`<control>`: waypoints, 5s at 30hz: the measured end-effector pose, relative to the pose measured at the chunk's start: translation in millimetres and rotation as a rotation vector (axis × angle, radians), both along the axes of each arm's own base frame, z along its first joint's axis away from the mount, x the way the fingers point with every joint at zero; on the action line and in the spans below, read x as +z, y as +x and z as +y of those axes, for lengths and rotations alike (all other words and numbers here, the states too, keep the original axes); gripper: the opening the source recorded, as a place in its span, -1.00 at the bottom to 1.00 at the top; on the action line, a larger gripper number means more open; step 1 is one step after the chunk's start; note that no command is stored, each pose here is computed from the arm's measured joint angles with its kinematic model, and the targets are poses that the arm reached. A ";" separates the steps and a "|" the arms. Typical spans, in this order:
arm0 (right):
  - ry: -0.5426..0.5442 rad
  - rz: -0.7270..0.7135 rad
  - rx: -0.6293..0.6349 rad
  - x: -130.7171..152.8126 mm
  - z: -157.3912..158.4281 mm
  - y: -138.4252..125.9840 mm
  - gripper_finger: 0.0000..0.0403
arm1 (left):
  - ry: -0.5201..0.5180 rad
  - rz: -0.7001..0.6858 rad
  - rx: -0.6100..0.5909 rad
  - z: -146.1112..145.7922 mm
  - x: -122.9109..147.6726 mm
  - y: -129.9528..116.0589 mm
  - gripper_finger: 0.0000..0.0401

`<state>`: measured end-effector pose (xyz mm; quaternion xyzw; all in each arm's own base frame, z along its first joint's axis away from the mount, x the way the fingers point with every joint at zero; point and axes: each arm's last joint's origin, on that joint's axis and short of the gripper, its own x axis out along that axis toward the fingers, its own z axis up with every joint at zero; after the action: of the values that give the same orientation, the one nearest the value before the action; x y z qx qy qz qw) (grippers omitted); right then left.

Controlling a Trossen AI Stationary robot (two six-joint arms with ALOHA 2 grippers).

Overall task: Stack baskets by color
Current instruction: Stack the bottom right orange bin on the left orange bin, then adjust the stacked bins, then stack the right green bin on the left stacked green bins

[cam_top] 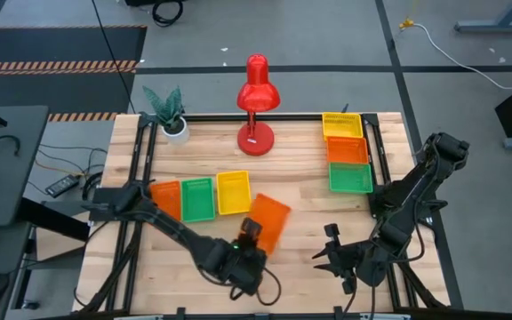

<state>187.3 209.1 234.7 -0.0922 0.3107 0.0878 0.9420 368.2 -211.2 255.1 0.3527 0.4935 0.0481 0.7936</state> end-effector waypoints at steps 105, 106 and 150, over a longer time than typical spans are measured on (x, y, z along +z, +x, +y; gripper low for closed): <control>0.296 -0.038 -0.634 -143.2 -222.3 225.8 -0.99 | -0.456 -0.780 0.256 39.7 16.9 -135.5 -0.42; 0.299 -0.036 -0.636 -143.3 -221.5 225.8 -0.99 | -0.456 -0.781 0.257 39.7 17.0 -135.5 -0.42; 0.268 0.345 -1.152 -32.0 -202.4 -23.7 -0.13 | -0.470 -0.836 0.335 44.6 17.1 -133.5 -0.42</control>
<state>163.6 6.7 202.8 0.2252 0.4449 -0.3832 0.7776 234.8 -166.6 272.2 0.0311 0.1811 0.1994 0.9625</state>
